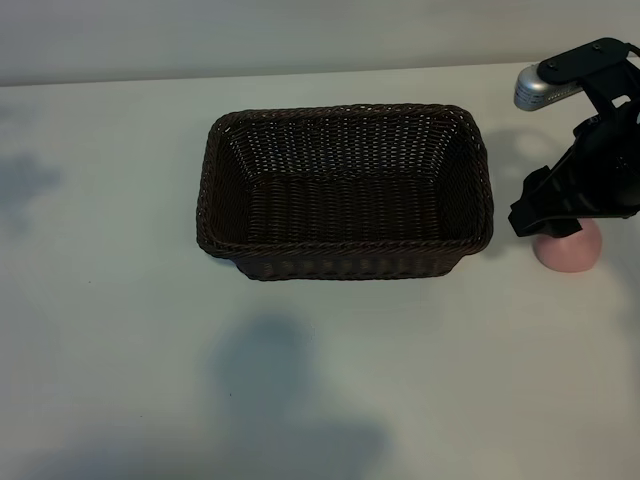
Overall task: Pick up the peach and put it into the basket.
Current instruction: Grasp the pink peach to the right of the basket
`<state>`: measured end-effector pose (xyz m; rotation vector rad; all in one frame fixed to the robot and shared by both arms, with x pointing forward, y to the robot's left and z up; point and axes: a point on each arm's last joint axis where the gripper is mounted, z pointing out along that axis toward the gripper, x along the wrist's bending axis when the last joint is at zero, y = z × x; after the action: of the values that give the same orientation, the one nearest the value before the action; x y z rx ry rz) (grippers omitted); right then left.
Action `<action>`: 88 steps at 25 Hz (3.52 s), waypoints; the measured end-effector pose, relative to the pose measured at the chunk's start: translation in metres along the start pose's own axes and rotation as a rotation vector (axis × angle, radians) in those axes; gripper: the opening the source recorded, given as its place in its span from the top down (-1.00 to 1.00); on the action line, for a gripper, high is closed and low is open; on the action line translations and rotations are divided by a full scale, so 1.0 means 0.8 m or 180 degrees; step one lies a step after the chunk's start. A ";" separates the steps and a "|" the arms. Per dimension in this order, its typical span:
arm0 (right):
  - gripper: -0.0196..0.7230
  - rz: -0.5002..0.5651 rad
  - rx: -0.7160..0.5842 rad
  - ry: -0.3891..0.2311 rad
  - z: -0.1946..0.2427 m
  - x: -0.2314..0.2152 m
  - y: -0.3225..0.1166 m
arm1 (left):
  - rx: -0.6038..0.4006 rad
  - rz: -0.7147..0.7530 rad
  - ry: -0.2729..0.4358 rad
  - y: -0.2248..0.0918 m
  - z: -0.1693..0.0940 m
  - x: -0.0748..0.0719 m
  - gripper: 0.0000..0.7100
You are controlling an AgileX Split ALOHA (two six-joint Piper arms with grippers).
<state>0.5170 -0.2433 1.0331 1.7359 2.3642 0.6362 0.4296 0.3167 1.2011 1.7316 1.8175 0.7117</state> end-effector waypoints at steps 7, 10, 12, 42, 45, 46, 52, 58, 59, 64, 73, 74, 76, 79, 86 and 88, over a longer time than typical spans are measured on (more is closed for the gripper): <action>-0.66 0.0000 0.0003 0.0001 0.000 0.000 0.000 | -0.0565 0.0129 0.0257 -0.074 -0.115 -0.001 -0.68; -0.66 0.0000 0.0003 0.0001 0.000 0.000 0.000 | -0.0506 0.0135 0.0283 -0.114 -0.123 -0.002 -0.68; -0.66 0.0000 0.0003 0.0001 0.000 0.000 0.000 | -0.0473 0.0126 0.0303 -0.136 -0.121 -0.002 -0.68; -0.66 0.0000 -0.0005 -0.0002 0.000 0.000 0.000 | -0.0128 -0.0065 -0.0086 -0.302 -0.014 -0.015 -0.68; -0.66 0.0000 -0.0006 -0.0002 0.000 0.000 0.000 | -0.0119 -0.0065 -0.0080 -0.303 -0.012 -0.015 -0.68; -0.66 0.0000 -0.0008 -0.0003 0.000 0.000 0.000 | -0.0122 -0.0063 -0.0073 -0.303 -0.012 -0.014 -0.68; -0.66 0.0048 -0.0013 -0.0026 0.000 -0.001 0.000 | -0.0122 -0.0068 -0.0069 -0.303 -0.012 -0.014 -0.68; -0.66 0.0239 -0.0001 -0.0280 0.000 -0.010 0.000 | -0.0121 -0.0064 -0.0067 -0.303 -0.012 -0.014 -0.68; -0.66 0.0258 -0.0003 -0.0329 0.000 -0.012 -0.001 | -0.0121 -0.0064 -0.0067 -0.303 -0.012 -0.014 -0.68; -0.66 0.0395 -0.0026 -0.0602 -0.002 -0.021 -0.001 | -0.0121 0.0006 -0.0132 -0.303 -0.013 -0.014 -0.68; -0.66 0.0709 0.0210 -0.0695 0.030 -0.046 -0.004 | -0.0579 0.0214 -0.0330 -0.323 -0.031 -0.014 -0.68; -0.66 0.0721 0.0253 -0.0692 0.037 -0.048 -0.004 | -0.0598 0.0217 -0.0333 -0.324 -0.032 -0.014 -0.68; -0.66 0.0728 0.0309 -0.0689 0.048 -0.051 -0.004 | -0.0600 0.0220 -0.0336 -0.324 -0.032 -0.014 -0.68; -0.66 0.0762 0.0383 -0.0685 0.065 -0.054 -0.004 | -0.0604 0.0220 -0.0336 -0.324 -0.032 -0.014 -0.68; -0.66 0.0867 0.0362 -0.0692 0.101 -0.063 -0.002 | -0.0605 0.0224 -0.0336 -0.324 -0.032 -0.014 -0.67; -0.66 0.0883 0.0315 -0.0696 0.108 -0.065 0.000 | -0.0605 0.0224 -0.0336 -0.324 -0.032 -0.014 -0.67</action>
<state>0.5643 -0.2703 0.9481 2.0793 2.0608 0.3444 0.2251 0.2944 1.0406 1.6813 1.5720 0.7797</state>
